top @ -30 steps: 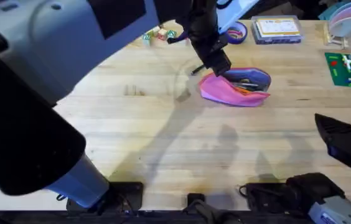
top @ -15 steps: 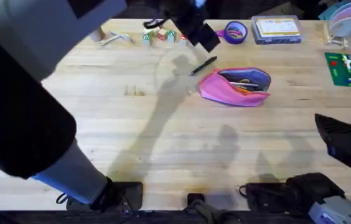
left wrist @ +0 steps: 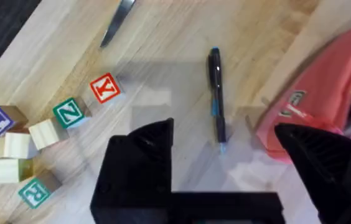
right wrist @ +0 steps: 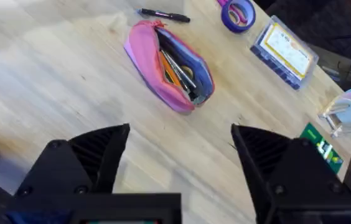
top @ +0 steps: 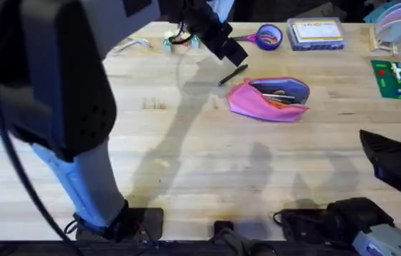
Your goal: Unzip the bag, pick up the pens from the table one at a time and place them inside, then zip the bag closed.
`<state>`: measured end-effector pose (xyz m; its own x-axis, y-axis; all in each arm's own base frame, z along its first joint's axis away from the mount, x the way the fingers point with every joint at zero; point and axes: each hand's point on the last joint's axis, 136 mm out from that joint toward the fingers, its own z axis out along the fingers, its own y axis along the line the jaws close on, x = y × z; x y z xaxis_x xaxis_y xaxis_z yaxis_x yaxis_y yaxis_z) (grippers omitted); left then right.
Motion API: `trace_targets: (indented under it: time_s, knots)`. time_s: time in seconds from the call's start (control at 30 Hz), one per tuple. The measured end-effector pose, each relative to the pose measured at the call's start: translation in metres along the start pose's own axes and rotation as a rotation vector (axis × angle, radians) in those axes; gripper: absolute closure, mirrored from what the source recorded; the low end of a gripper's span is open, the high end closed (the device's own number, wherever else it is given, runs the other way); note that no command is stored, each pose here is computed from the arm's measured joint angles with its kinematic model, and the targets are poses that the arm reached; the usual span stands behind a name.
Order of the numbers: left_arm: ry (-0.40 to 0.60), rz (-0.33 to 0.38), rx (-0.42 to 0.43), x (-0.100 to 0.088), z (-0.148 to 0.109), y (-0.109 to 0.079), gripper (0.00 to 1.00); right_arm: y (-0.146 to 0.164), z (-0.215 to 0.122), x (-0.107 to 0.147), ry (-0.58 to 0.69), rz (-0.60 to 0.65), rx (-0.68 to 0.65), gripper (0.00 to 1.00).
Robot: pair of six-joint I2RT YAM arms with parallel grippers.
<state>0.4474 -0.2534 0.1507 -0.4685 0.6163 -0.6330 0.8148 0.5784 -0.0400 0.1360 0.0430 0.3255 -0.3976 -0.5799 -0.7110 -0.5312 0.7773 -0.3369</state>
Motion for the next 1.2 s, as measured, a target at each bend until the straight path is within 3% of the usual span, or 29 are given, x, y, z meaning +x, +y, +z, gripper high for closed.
trace_targets:
  time_s: [0.13,0.37,0.63,0.83,1.2]
  knots:
    - [-0.013,-0.033,-0.003,0.000,0.014,0.006,0.007,0.000,0.000,0.000,0.000,0.000,0.000,0.003]
    - [-0.032,-0.154,-0.008,0.000,0.035,0.014,0.007,0.000,0.000,0.000,0.000,0.000,0.000,0.003]
    - [-0.011,-0.267,0.001,0.012,0.059,0.019,0.007,0.000,0.000,0.000,-0.001,0.000,0.000,0.003]
    - [-0.012,-0.277,0.004,0.014,0.068,0.019,0.007,0.000,0.000,0.000,0.000,0.001,0.000,0.003]
    - [-0.023,-0.228,-0.022,0.001,0.077,0.003,0.007,0.000,0.000,0.000,0.000,0.003,0.000,0.004]
